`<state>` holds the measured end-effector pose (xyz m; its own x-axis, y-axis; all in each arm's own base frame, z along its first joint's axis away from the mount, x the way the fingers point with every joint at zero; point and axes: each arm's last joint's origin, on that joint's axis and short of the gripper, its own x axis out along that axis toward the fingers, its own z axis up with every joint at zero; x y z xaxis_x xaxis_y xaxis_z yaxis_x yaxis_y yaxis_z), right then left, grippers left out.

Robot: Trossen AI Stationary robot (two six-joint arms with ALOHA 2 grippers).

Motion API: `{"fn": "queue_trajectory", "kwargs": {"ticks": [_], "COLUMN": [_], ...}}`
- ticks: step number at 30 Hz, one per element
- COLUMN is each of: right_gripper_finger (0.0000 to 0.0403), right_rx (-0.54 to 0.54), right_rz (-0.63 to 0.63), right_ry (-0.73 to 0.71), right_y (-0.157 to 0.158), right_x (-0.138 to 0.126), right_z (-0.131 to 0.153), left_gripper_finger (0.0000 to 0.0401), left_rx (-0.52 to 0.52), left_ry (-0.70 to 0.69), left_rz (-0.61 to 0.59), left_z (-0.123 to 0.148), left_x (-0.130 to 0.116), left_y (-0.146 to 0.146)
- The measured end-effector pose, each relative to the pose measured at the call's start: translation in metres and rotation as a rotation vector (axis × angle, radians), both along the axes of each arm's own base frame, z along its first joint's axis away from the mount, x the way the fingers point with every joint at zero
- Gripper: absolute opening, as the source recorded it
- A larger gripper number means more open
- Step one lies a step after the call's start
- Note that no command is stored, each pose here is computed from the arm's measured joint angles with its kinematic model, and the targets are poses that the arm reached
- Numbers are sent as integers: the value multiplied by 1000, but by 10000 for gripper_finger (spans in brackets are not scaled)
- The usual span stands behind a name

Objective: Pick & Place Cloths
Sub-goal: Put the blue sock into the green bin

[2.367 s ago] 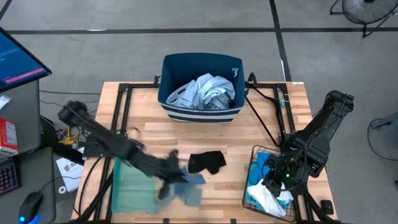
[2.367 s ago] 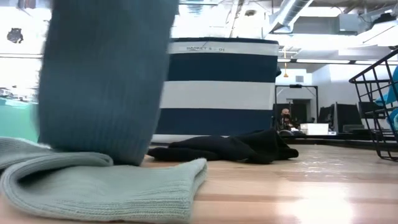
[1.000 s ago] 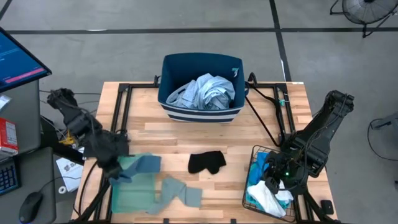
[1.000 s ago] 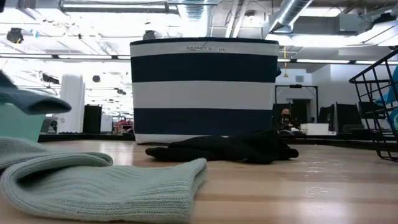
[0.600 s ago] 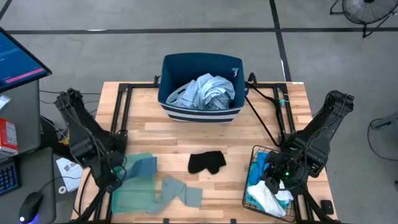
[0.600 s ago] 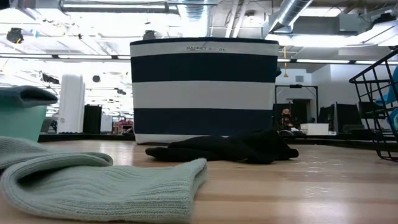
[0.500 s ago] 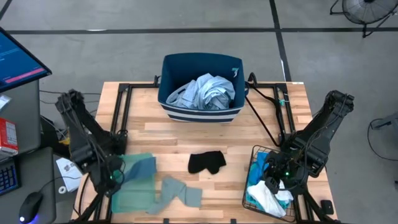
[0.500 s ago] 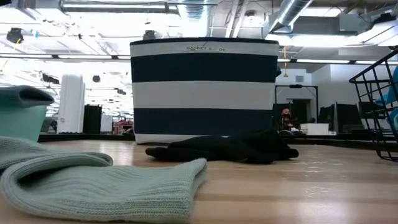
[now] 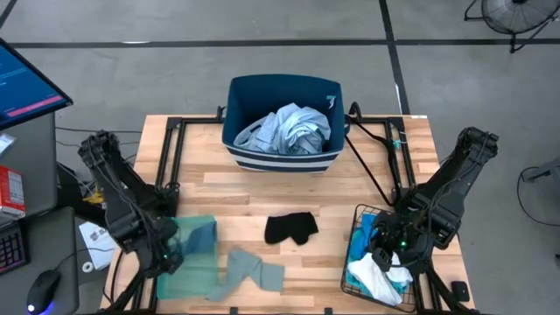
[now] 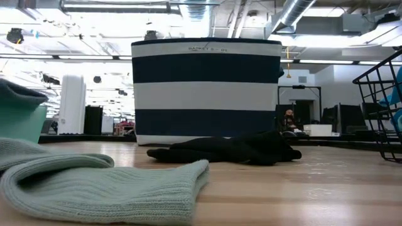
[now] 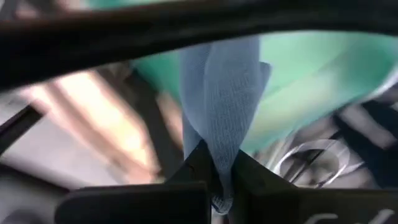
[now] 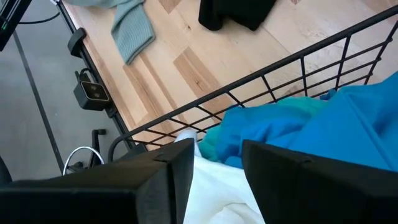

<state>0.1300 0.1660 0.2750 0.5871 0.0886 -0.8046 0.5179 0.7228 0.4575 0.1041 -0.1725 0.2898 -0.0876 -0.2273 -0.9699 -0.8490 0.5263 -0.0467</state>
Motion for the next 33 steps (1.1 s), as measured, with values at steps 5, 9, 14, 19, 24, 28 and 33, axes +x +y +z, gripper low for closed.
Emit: {"fn": "queue_trajectory", "kwargs": {"ticks": [5, 9, 14, 19, 24, 28, 33], "right_gripper_finger": [132, 132, 132, 132, 132, 133, 137], "right_rx": [1, 2, 2, 0, -1, 0, 0], "right_rz": [-1, -2, -2, 1, 1, 0, 1], "right_ry": [0, 0, 0, 0, 1, 0, 0], "right_y": [0, 0, 0, 0, 0, 0, 0], "right_x": [0, 0, 0, 0, 0, 0, 0], "right_z": [0, 0, 0, 0, 0, 0, 0], "left_gripper_finger": [0, 0, 0, 0, 4, 25, 94], "left_rx": [156, 273, 323, 254, 219, 185, 148], "left_ry": [-250, -369, -294, -235, -239, -268, -324], "left_rz": [96, 124, 101, 67, 39, -38, -128], "left_z": [0, -4, -35, -67, -86, -95, -95], "left_x": [18, 28, 33, 35, 36, 40, 44], "left_y": [11, 14, 7, -12, -26, -32, -37]}}
